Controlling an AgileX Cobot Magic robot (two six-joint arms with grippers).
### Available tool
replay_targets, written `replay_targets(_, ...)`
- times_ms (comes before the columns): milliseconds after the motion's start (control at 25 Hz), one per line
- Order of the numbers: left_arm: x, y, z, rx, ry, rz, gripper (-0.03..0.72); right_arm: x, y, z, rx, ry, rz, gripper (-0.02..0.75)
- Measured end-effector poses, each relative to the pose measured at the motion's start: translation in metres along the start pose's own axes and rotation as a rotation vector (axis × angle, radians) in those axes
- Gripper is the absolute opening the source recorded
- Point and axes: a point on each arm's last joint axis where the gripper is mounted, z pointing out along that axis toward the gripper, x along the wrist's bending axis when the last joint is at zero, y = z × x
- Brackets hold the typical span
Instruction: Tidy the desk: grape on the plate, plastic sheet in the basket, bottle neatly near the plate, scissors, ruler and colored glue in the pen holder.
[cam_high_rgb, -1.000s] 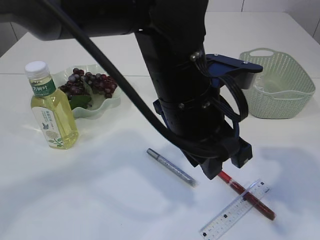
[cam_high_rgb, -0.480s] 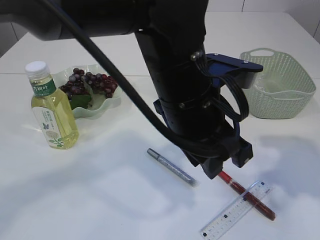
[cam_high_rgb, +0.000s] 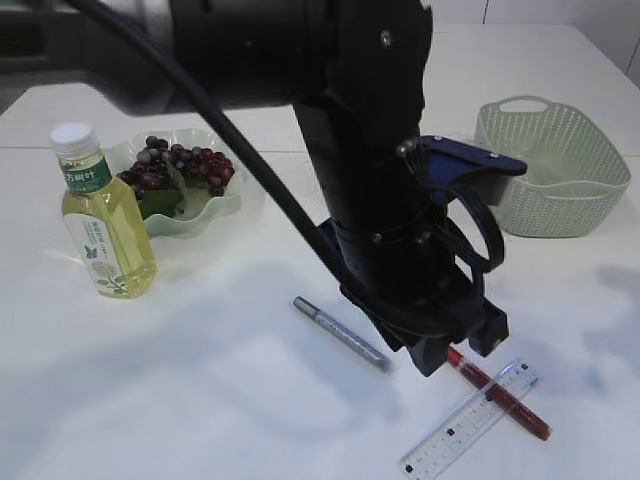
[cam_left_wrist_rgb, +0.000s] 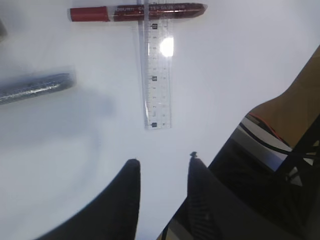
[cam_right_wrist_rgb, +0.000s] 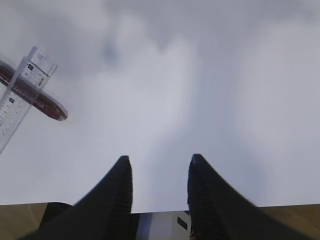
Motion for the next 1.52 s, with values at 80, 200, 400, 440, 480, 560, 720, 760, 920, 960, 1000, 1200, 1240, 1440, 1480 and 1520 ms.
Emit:
replay_targets(80, 0.002, 0.002, 0.014, 0.012, -0.003, -0.007, 0.251, 0.000, 0.000, 0.000, -0.003, 0.014, 0.011, 0.311)
replay_targets(200, 0.002, 0.005, 0.037, 0.026, -0.004, 0.001, 0.305, 0.005, 0.001, -0.001, -0.012, 0.067, 0.023, 0.311)
replay_targets(400, -0.009, 0.007, 0.072, 0.049, -0.009, 0.030, 0.403, 0.007, 0.002, -0.001, -0.018, 0.097, 0.023, 0.311)
replay_targets(440, -0.012, 0.008, 0.076, 0.047, -0.011, 0.034, 0.408, 0.008, 0.002, -0.001, -0.018, 0.097, 0.024, 0.311)
replay_targets(480, -0.013, 0.010, 0.077, 0.039, -0.011, 0.039, 0.412, 0.008, 0.002, -0.001, -0.018, 0.099, 0.024, 0.311)
replay_targets(560, -0.016, 0.018, 0.078, 0.010, -0.026, 0.039, 0.417, 0.008, 0.002, -0.001, -0.019, 0.099, 0.019, 0.311)
replay_targets(720, -0.020, 0.034, 0.081, -0.031, -0.047, 0.037, 0.419, 0.008, 0.002, -0.001, -0.020, 0.104, 0.011, 0.311)
replay_targets(760, -0.020, 0.038, 0.083, -0.038, -0.050, 0.038, 0.419, 0.008, 0.002, -0.001, -0.020, 0.105, 0.012, 0.311)
replay_targets(920, -0.019, 0.045, 0.091, -0.035, -0.050, 0.042, 0.419, 0.009, 0.002, -0.001, -0.022, 0.113, 0.012, 0.308)
replay_targets(960, -0.019, 0.045, 0.093, -0.028, -0.048, 0.043, 0.419, 0.009, 0.002, -0.001, -0.022, 0.113, 0.010, 0.308)
replay_targets(1000, -0.019, 0.045, 0.095, -0.025, -0.046, 0.044, 0.419, 0.009, 0.002, -0.001, -0.024, 0.113, 0.010, 0.308)
replay_targets(1200, -0.016, 0.045, 0.104, -0.011, -0.036, 0.045, 0.421, 0.009, 0.002, -0.001, -0.025, 0.119, 0.007, 0.309)
replay_targets(1240, -0.016, 0.045, 0.105, -0.009, -0.034, 0.046, 0.421, 0.009, 0.002, -0.001, -0.025, 0.119, 0.007, 0.309)
replay_targets(1440, -0.014, 0.046, 0.112, -0.011, -0.027, 0.047, 0.421, 0.010, 0.002, -0.001, -0.026, 0.121, 0.003, 0.309)
replay_targets(1480, -0.013, 0.046, 0.114, -0.014, -0.023, 0.048, 0.421, 0.010, 0.002, -0.001, -0.026, 0.123, 0.004, 0.309)
replay_targets(1520, -0.013, 0.047, 0.116, -0.016, -0.019, 0.050, 0.421, 0.010, 0.002, -0.001, -0.027, 0.124, 0.001, 0.309)
